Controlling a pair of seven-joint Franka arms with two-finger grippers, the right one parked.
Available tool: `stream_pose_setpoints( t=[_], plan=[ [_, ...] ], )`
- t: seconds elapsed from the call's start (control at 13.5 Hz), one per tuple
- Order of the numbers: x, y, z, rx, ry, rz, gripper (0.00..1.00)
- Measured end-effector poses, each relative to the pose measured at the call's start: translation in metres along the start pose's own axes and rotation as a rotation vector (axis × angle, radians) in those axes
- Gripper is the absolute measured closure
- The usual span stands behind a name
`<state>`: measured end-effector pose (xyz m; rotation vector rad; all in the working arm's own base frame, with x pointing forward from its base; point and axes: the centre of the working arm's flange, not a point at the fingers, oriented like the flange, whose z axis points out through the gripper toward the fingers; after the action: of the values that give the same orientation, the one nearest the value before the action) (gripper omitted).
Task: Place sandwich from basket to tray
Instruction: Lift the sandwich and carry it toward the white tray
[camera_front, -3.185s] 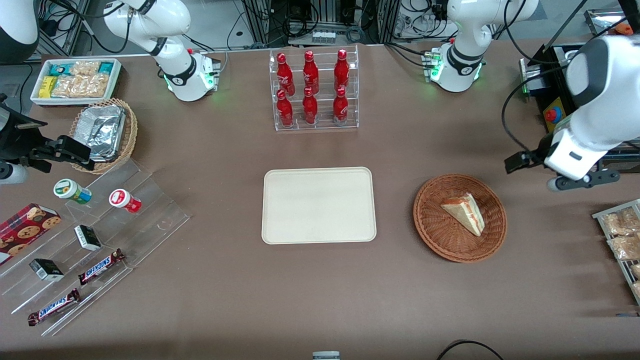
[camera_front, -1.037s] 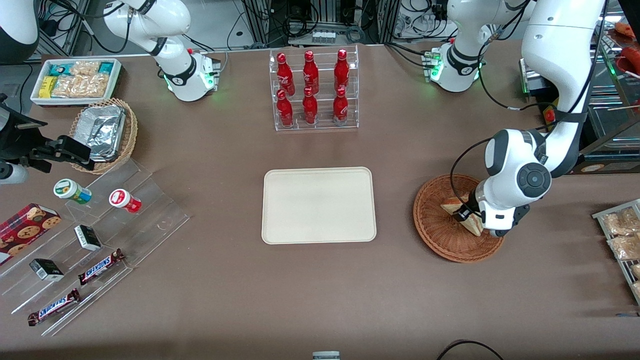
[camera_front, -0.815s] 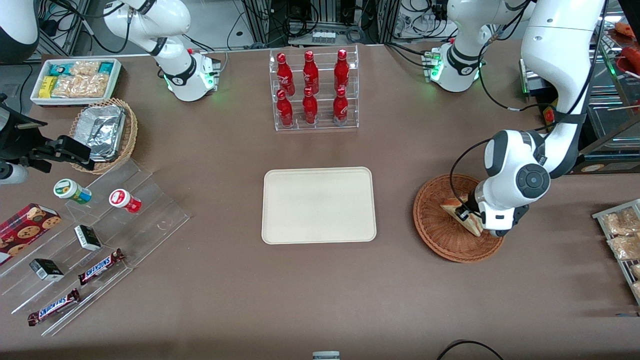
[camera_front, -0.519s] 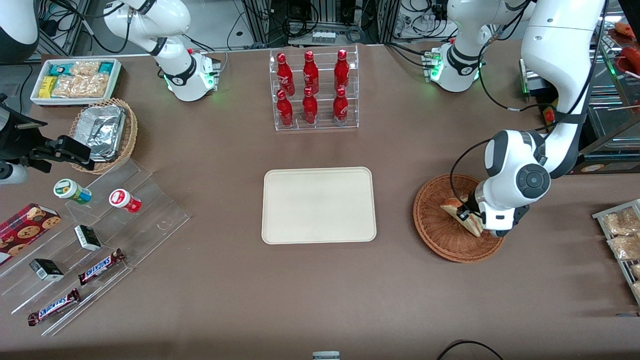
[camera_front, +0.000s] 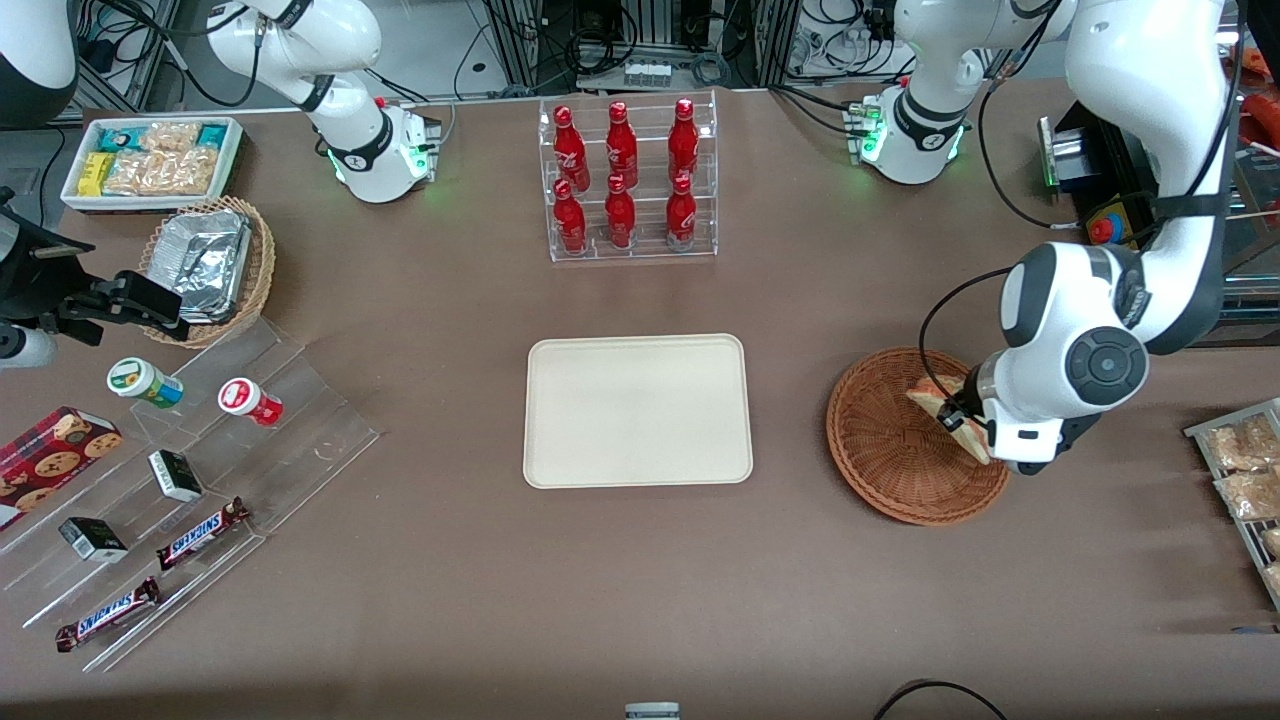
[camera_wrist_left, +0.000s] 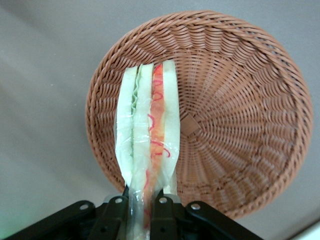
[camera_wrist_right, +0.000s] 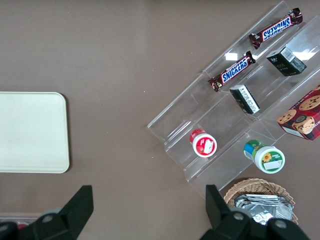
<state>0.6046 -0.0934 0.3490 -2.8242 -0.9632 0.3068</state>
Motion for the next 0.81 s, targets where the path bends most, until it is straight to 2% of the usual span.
stream_pose_setpoints(
  t=[0.22, 0.44, 0.59, 0.81],
  plan=[
    [-0.015, 0.014, -0.037, 0.002, -0.003, 0.042, 0.85],
    [-0.034, 0.031, -0.071, -0.025, 0.016, 0.126, 0.85],
    [-0.058, 0.050, -0.083, -0.045, 0.026, 0.199, 0.85],
    [-0.098, 0.075, -0.086, -0.053, 0.027, 0.379, 0.85]
  ],
)
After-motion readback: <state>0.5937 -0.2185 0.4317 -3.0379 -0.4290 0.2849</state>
